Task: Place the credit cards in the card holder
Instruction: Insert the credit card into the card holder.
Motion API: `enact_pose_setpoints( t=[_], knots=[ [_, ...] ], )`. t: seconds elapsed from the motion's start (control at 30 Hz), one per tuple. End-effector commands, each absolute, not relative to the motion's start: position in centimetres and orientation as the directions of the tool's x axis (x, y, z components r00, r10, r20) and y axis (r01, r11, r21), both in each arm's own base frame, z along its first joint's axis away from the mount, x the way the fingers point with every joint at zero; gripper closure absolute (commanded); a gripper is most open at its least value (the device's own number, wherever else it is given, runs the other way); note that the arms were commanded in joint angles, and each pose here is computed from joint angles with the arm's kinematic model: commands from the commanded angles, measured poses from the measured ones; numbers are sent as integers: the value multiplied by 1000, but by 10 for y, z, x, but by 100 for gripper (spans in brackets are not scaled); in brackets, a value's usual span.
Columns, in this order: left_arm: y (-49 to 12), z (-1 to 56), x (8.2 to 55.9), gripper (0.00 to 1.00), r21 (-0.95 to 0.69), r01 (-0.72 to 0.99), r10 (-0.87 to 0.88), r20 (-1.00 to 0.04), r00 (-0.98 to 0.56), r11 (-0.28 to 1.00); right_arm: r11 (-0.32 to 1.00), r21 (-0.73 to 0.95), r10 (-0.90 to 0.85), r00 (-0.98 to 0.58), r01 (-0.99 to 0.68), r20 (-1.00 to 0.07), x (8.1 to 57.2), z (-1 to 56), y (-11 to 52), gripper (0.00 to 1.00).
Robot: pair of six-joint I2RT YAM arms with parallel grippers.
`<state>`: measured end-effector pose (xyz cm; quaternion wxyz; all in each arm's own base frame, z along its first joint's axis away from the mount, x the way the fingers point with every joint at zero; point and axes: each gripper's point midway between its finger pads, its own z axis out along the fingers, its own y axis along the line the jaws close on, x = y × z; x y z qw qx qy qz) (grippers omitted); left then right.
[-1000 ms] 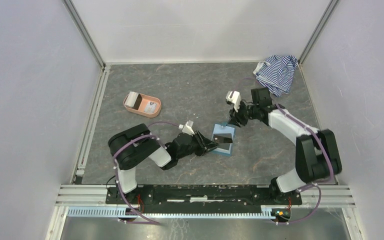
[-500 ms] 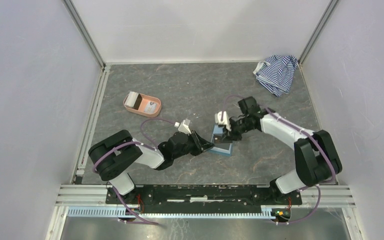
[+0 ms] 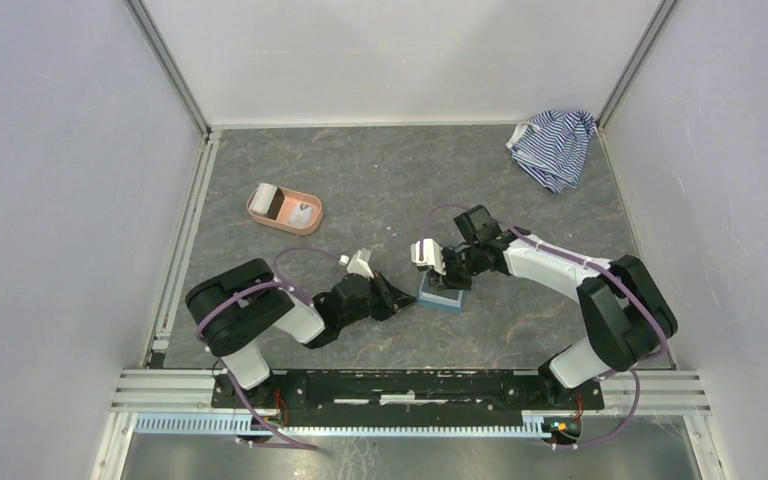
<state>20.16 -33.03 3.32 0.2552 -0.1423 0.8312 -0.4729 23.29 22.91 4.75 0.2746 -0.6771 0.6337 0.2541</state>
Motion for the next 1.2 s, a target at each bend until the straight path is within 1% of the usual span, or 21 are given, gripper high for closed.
enact_pose_setpoints(
  t=[0.0, 0.13, 0.3, 0.57, 0.87, 1.07, 1.17],
  knots=[
    [-330, 42, 209, 81, -871, 52, -499, -328, -802, 489, -47, -66, -727, 79, -997, -682, 240, 47, 238, 88],
    [-330, 48, 211, 80, -869, 77, -497, -350, -794, 488, -52, -56, -740, 76, -997, -668, 240, 41, 240, 88],
    [-335, 57, 216, 80, -867, 106, -494, -374, -785, 487, -28, -59, -755, 60, -998, -654, 246, 38, 241, 89],
    [-337, 53, 216, 80, -870, 104, -491, -366, -791, 481, 32, -97, -769, 38, -995, -639, 262, 39, 241, 89],
    [-338, 56, 221, 79, -867, 117, -495, -382, -781, 484, 93, -141, -774, 17, -986, -632, 275, 42, 240, 90],
    [-337, 64, 237, 75, -874, 124, -530, -392, -752, 469, 98, -142, -775, 14, -985, -631, 276, 42, 240, 90],
    [-338, 74, 252, 75, -896, 127, -571, -375, -731, 425, 99, -135, -776, 8, -986, -631, 276, 41, 239, 90]
  ],
)
